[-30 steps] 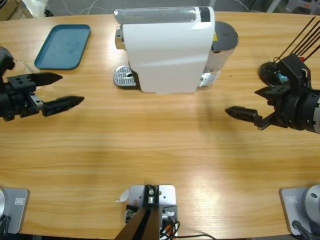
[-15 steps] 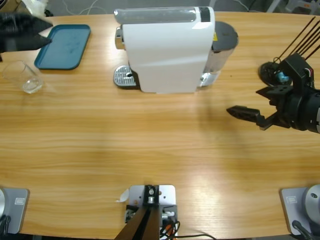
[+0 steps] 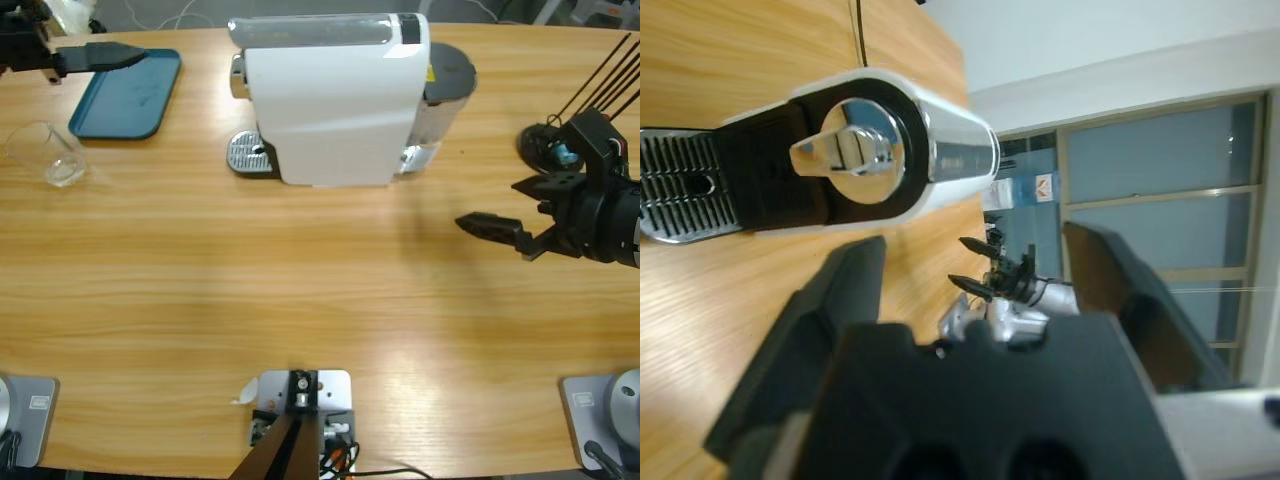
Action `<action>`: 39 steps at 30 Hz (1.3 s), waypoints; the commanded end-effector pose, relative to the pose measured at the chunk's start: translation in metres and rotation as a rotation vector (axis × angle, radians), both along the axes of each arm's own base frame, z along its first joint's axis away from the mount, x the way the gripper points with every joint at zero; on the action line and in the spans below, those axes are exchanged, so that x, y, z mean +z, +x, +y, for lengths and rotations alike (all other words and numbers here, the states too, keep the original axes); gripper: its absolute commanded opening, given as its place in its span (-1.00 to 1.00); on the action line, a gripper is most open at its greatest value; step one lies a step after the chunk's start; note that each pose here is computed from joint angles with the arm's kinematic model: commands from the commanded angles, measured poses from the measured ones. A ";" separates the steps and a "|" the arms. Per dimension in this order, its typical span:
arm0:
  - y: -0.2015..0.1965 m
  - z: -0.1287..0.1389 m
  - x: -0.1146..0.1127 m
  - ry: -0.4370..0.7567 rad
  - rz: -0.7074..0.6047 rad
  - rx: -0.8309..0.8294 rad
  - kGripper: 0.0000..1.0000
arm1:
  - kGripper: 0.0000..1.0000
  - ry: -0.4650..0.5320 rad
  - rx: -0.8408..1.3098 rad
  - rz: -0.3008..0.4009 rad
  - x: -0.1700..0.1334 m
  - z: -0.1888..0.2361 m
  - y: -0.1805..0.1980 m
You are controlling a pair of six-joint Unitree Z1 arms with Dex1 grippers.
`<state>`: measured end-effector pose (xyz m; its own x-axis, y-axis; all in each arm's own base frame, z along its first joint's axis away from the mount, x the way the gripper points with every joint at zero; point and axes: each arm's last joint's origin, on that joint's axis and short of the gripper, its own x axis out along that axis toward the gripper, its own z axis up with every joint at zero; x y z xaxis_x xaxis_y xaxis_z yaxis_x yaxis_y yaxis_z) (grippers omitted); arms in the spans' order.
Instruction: Pour coffee
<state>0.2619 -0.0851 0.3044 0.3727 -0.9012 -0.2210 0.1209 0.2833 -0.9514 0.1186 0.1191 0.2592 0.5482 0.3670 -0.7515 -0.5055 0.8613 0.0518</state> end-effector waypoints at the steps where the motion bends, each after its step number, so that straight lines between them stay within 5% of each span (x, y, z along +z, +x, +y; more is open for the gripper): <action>1: 0.031 -0.023 -0.035 -0.035 0.081 -0.071 0.33 | 0.79 -0.018 0.000 -0.005 -0.002 -0.003 -0.003; 24: 0.073 -0.063 -0.062 -0.094 0.070 -0.155 0.20 | 0.79 -0.017 0.001 -0.004 -0.001 -0.004 -0.004; 28: 0.076 -0.066 -0.061 -0.100 0.060 -0.160 0.05 | 0.79 -0.018 0.002 -0.004 -0.001 -0.005 -0.005; 34: 0.077 -0.066 -0.062 -0.104 0.052 -0.161 -0.73 | 0.78 -0.017 0.001 -0.004 -0.001 -0.005 -0.005; 37: 0.076 -0.066 -0.065 -0.110 0.044 -0.163 -1.00 | 0.78 -0.016 0.001 -0.003 -0.001 -0.004 -0.005; 39: 0.076 -0.066 -0.065 -0.115 0.027 -0.165 -1.00 | 0.78 -0.017 0.003 -0.001 -0.002 -0.004 -0.004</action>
<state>0.3337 -0.1458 0.2610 0.2373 -0.9642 -0.1184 0.1599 0.1589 -0.9742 0.1184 0.1189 0.2589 0.5463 0.3648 -0.7540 -0.5054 0.8614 0.0507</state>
